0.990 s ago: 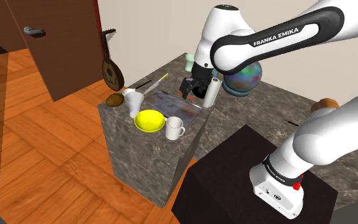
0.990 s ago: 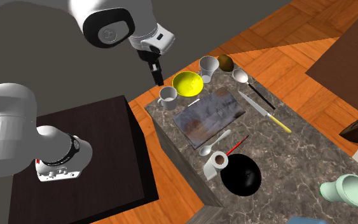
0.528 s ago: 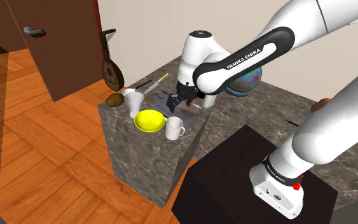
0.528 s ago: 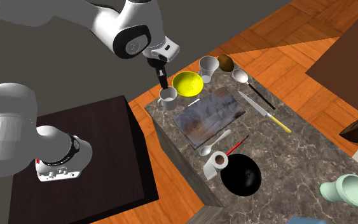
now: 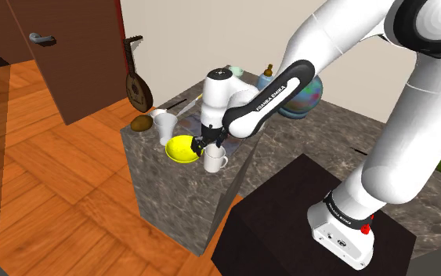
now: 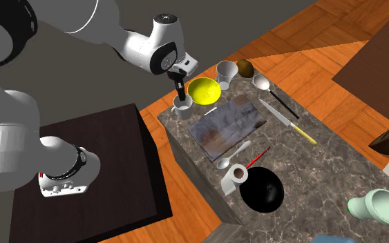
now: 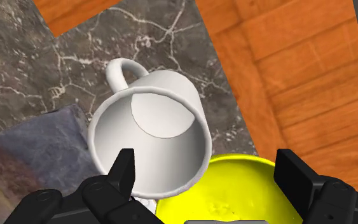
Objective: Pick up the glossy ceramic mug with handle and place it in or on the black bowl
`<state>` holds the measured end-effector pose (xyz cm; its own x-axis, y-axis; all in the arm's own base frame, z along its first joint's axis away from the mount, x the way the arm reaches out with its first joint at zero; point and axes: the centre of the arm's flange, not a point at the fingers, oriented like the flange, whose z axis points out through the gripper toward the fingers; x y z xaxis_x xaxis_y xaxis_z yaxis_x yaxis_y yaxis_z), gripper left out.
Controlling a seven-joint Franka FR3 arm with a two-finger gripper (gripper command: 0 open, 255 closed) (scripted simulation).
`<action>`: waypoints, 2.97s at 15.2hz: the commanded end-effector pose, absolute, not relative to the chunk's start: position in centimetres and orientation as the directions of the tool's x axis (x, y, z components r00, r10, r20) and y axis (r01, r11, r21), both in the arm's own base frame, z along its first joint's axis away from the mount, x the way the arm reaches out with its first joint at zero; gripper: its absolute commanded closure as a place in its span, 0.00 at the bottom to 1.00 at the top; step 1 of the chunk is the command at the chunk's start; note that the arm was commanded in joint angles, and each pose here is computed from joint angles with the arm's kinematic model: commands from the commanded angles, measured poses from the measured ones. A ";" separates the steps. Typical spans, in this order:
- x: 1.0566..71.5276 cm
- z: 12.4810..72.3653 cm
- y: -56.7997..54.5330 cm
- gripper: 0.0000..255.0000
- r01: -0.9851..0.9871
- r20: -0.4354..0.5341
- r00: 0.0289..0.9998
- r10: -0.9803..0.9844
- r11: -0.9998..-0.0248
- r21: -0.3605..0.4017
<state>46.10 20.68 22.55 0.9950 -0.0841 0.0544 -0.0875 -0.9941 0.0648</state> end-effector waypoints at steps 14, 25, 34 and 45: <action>46.5 17.6 20.7 0.00 -0.089 0.052 0.995 -0.086 -0.994 0.068; 46.5 17.6 20.7 1.00 -0.089 0.052 0.995 -0.086 -0.994 0.068; 46.5 22.3 20.7 1.00 -0.089 0.052 0.995 -0.086 -0.994 0.068; 46.5 28.1 20.7 1.00 -0.089 0.052 0.995 -0.086 -0.994 0.068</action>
<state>46.52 20.69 27.59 0.9949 -0.0859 0.0525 -0.0894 -0.9937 0.0676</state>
